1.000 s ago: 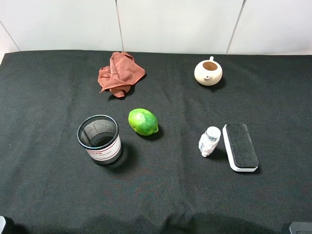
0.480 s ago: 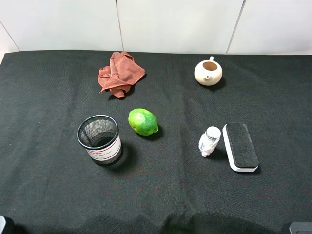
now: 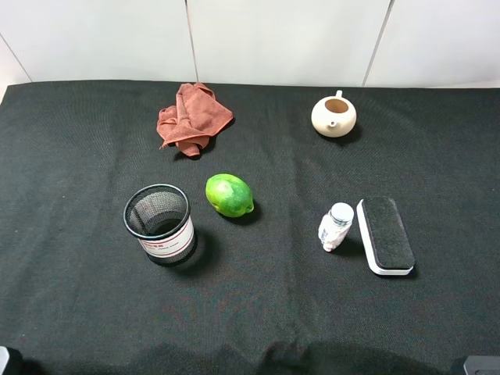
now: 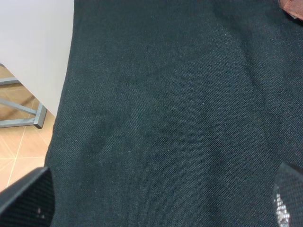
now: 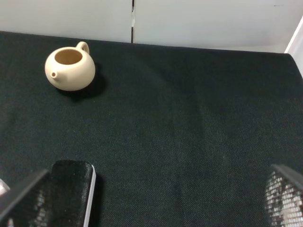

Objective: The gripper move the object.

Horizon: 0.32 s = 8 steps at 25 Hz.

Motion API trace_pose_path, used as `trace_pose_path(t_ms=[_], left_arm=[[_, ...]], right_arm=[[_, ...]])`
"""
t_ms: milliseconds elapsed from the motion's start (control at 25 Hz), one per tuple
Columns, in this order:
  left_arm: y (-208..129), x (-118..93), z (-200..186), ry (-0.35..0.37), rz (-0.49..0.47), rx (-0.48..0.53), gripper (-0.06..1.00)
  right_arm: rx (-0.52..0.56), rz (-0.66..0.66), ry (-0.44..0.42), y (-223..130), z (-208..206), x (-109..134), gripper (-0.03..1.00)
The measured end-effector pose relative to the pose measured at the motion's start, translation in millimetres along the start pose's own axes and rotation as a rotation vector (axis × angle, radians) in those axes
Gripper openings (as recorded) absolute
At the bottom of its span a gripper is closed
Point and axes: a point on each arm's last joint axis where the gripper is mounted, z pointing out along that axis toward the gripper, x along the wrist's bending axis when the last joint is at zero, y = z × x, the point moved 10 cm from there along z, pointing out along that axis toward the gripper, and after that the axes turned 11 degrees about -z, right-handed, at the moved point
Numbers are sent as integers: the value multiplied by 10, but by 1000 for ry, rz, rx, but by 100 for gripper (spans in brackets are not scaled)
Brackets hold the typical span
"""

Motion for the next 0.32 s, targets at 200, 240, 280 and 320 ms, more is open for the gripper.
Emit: trace_pose_path(t_ms=[200, 240, 280, 320], left_arm=[[0, 0, 0, 0, 0, 0, 97], [0, 0, 0, 0, 0, 0, 97], [0, 0, 0, 0, 0, 0, 97], [0, 0, 0, 0, 0, 0, 97]], right_arm=[[0, 2, 0, 0, 0, 0, 67], [0, 2, 0, 0, 0, 0, 67], [0, 2, 0, 0, 0, 0, 67], [0, 2, 0, 0, 0, 0, 67]])
